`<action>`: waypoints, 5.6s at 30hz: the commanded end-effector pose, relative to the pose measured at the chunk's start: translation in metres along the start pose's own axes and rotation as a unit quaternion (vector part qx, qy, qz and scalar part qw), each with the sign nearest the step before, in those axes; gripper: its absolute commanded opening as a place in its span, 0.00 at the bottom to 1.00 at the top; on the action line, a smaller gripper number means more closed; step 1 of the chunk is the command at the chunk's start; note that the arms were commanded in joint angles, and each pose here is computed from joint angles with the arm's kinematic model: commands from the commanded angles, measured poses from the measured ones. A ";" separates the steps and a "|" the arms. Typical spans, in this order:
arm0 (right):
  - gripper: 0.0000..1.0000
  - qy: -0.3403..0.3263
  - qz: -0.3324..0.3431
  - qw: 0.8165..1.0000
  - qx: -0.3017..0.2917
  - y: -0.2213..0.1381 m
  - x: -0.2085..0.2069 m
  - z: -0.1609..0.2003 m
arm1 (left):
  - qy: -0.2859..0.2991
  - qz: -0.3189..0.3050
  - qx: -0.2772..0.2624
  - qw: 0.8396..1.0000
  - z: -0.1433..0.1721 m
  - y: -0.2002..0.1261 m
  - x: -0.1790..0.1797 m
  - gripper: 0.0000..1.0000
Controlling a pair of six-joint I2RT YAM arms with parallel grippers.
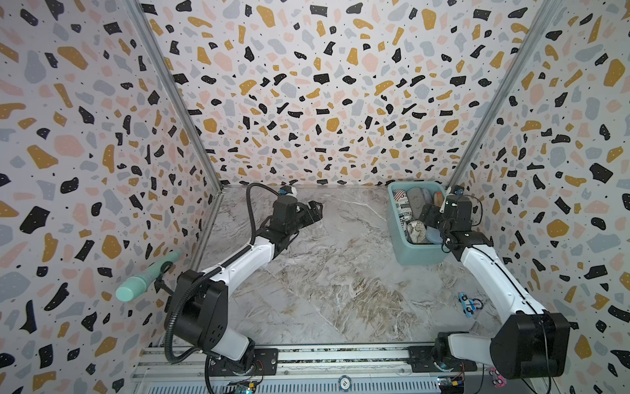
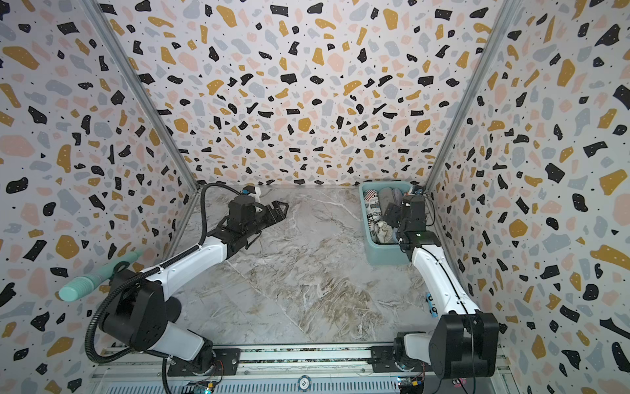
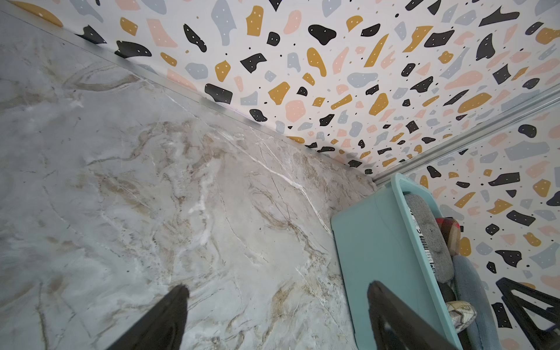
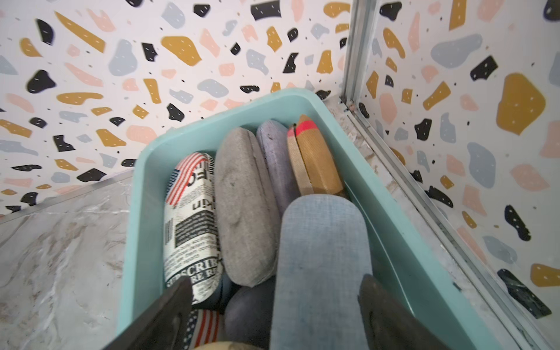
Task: Put the glasses cases into the storage boxes
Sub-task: Place the glasses case in the storage box, then move the storage box to the center of the board, then adjust the storage box at the center of the board, then reset both arms
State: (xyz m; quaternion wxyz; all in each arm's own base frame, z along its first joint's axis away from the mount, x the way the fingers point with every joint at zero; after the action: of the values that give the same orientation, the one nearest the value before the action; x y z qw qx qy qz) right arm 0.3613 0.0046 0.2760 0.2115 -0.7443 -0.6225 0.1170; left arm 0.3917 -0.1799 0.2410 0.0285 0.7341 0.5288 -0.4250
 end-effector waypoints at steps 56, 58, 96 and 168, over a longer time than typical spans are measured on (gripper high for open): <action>0.13 0.013 -0.442 0.888 0.125 -0.120 0.295 0.089 | 0.031 -0.023 -0.057 0.998 -0.029 -0.022 -0.004 0.92; 0.31 0.011 -0.464 0.877 0.127 -0.124 0.301 0.084 | 0.031 -0.024 -0.059 0.997 -0.030 -0.022 -0.004 0.92; 0.21 -0.111 -0.227 0.946 0.201 -0.028 0.122 0.099 | 0.014 -0.001 -0.002 1.000 -0.011 0.001 -0.001 0.85; 0.99 -0.092 -0.140 0.968 -0.187 -0.048 0.058 0.050 | 0.271 -0.364 -0.198 0.869 -0.012 -0.096 0.100 0.99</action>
State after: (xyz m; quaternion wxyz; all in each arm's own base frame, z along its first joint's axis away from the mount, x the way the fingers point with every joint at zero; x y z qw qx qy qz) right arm 0.3025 0.0778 0.2692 0.0371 -0.6735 -0.7372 0.0403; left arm 0.3219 -0.0564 0.2220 -0.1204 0.5457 0.8178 -0.1372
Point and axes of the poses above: each gripper's point midway between its finger pads, its own y axis out along the fingers, its own x axis along the line the jaws close on, z = x × y, the point moved 5 cm from there along -y, back along the fingers, and after that the axes turned 4 degrees about -y, right-handed, at the moved point
